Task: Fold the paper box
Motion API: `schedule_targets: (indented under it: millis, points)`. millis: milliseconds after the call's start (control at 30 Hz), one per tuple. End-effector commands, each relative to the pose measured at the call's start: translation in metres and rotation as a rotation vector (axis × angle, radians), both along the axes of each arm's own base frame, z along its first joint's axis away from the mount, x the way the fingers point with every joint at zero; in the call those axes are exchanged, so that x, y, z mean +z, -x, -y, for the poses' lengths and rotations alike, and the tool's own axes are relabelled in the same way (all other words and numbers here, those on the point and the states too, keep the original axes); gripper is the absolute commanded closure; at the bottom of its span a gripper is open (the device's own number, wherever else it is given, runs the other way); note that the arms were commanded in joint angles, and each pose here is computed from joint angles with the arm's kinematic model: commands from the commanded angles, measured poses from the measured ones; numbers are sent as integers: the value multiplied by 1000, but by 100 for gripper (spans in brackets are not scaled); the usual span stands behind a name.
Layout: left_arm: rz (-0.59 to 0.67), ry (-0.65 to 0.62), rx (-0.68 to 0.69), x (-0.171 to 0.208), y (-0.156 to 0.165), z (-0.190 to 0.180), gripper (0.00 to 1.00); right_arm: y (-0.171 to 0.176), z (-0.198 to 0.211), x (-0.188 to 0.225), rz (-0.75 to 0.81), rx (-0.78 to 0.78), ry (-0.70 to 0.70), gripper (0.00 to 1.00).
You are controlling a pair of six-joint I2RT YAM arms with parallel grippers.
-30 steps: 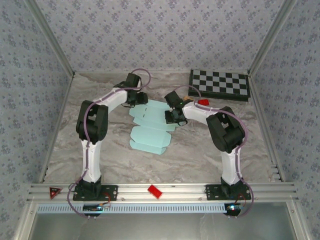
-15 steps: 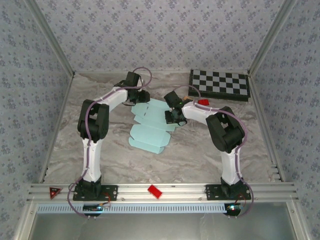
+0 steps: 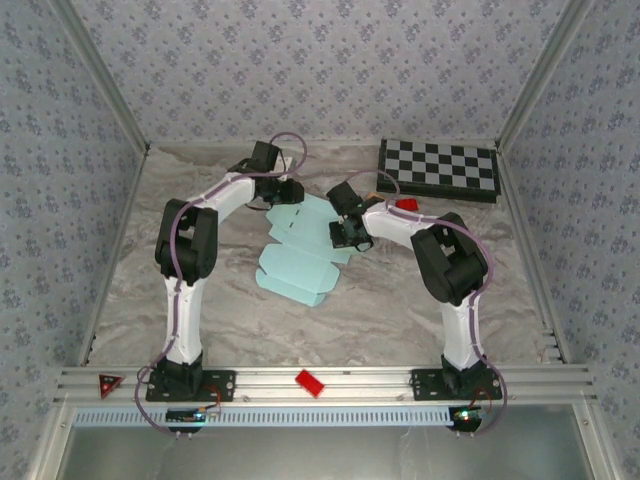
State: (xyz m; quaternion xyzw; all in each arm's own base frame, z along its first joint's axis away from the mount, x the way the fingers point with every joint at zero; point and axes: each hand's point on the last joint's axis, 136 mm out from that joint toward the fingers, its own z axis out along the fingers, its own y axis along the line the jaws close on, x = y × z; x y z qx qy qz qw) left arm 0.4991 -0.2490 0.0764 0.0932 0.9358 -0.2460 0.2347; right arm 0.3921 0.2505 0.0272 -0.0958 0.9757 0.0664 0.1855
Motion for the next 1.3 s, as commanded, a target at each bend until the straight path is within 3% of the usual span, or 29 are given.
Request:
schedule_targets:
  millis: [0, 700, 1033, 1267]
  points:
    - [38, 41, -61, 15, -4, 13, 67, 5, 5, -10, -32, 15, 62, 89]
    - [-76, 0, -179, -20, 15, 36, 67, 4, 8, -11, -33, 45, 116, 91]
    - [20, -60, -88, 20, 17, 13, 63, 0, 17, -5, -9, 105, 196, 91]
    - [59, -58, 13, 42, 47, -13, 60, -4, 24, 1, 9, 221, 288, 91]
